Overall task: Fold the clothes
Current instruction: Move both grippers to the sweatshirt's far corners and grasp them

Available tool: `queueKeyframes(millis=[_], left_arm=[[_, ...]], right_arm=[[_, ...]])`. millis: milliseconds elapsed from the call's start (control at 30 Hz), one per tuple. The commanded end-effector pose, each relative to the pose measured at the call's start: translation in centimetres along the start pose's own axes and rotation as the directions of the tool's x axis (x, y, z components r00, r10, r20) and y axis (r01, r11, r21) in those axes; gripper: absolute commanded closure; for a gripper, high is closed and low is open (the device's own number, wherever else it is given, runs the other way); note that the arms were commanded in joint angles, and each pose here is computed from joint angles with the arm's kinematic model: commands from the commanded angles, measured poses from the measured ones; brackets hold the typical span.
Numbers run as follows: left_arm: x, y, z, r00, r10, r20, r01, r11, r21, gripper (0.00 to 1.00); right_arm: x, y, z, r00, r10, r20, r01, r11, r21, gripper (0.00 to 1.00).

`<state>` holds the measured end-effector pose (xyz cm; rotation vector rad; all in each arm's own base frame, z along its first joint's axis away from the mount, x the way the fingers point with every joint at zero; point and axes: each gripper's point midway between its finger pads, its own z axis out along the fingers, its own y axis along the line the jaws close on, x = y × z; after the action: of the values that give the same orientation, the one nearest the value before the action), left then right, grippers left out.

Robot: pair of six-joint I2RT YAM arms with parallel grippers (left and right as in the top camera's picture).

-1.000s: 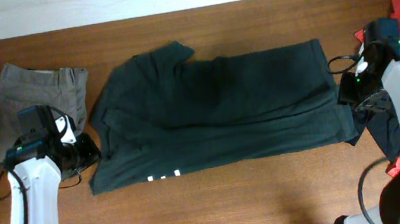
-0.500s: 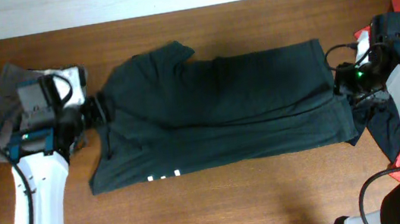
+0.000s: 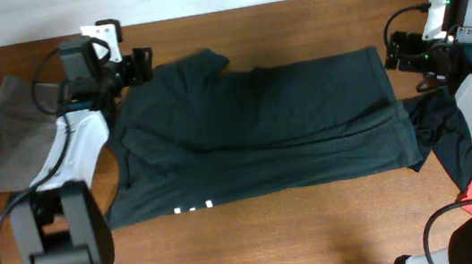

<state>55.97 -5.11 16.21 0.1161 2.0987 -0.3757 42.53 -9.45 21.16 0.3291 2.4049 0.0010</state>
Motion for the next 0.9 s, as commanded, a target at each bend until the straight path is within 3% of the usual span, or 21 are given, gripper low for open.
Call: queueKeyframes(millis=[0, 567, 700, 867], left_arm=[[2.0, -1.4, 3.4, 1.000, 0.031, -0.006, -0.031, 0.998, 0.055, 0.31], [8.9, 0.0, 8.7, 0.996, 0.013, -0.090, -0.008, 0.998, 0.061, 0.31], [10.7, 0.3, 9.6, 0.982, -0.015, -0.186, 0.026, 0.998, 0.058, 0.31], [10.2, 0.6, 10.8, 0.978, -0.017, -0.209, 0.029, 0.998, 0.056, 0.32]], right_arm=[[-0.6, 0.4, 0.2, 1.000, -0.001, 0.013, 0.001, 1.000, -0.010, 0.05], [0.4, 0.1, 2.5, 0.999, 0.002, -0.038, -0.002, 1.000, -0.007, 0.05], [0.4, 0.1, 2.4, 0.999, 0.002, -0.038, -0.002, 1.000, -0.006, 0.05], [0.4, 0.1, 2.4, 0.999, -0.032, -0.038, 0.031, 0.999, -0.008, 0.05]])
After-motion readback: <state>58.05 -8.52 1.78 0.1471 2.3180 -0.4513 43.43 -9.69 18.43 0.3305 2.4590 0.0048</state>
